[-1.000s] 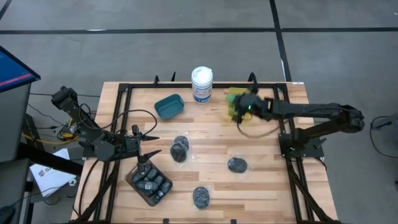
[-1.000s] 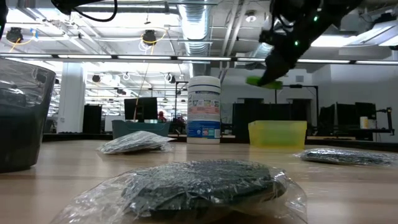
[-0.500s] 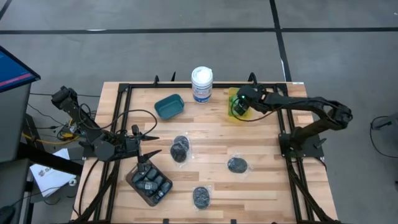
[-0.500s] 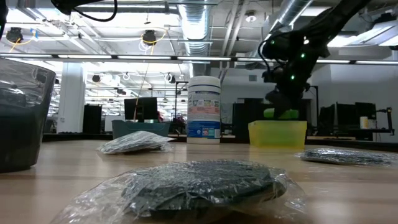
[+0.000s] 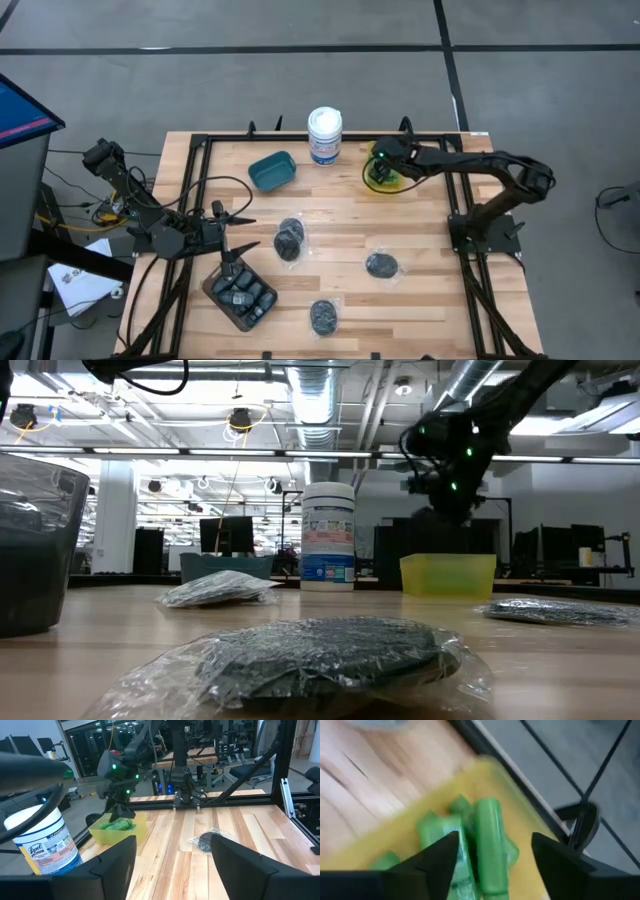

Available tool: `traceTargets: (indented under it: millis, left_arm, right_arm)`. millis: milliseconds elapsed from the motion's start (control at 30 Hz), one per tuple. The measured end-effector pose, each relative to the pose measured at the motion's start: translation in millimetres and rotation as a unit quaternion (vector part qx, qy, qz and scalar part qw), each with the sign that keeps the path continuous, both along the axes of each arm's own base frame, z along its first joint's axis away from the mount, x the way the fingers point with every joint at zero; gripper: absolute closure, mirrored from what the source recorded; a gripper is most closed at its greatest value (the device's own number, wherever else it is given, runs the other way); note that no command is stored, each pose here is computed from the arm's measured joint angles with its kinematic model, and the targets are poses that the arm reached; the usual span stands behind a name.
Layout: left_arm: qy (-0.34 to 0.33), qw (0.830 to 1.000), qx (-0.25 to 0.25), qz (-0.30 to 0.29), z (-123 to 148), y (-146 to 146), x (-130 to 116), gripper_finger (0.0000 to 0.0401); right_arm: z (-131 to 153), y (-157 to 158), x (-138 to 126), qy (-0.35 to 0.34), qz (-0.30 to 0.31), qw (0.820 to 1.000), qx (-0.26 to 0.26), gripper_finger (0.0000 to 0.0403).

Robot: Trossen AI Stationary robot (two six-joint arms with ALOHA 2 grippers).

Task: Pick & Place Travel size toiletries
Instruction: Put the black hairbrush into the blue bin

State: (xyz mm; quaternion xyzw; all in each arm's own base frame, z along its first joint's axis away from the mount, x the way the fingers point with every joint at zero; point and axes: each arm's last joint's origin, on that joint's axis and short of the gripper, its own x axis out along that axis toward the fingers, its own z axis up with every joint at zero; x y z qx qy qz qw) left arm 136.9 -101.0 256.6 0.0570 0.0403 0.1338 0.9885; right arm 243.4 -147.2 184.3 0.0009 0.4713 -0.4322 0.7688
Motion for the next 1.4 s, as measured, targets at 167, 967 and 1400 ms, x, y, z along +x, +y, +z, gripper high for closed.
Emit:
traceTargets:
  millis: [167,967,1400]
  left_arm:
    - [-0.004,1.000,-0.018,0.015,-0.4,4.0,3.5,0.0124]
    - [0.269,0.955,-0.072,-0.098,-99.9,81.8,98.7,0.0116]
    - [0.285,0.943,-0.100,-0.137,-125.6,119.6,86.5,0.0116]
  right_arm:
    - [32.1,12.3,6.2,-0.024,0.025,0.999,-0.012,0.0118]
    - [113.7,138.6,-12.6,-0.202,0.200,0.959,0.000,0.0112]
    - [88.4,149.5,8.4,-0.143,0.223,0.964,0.011,0.0112]
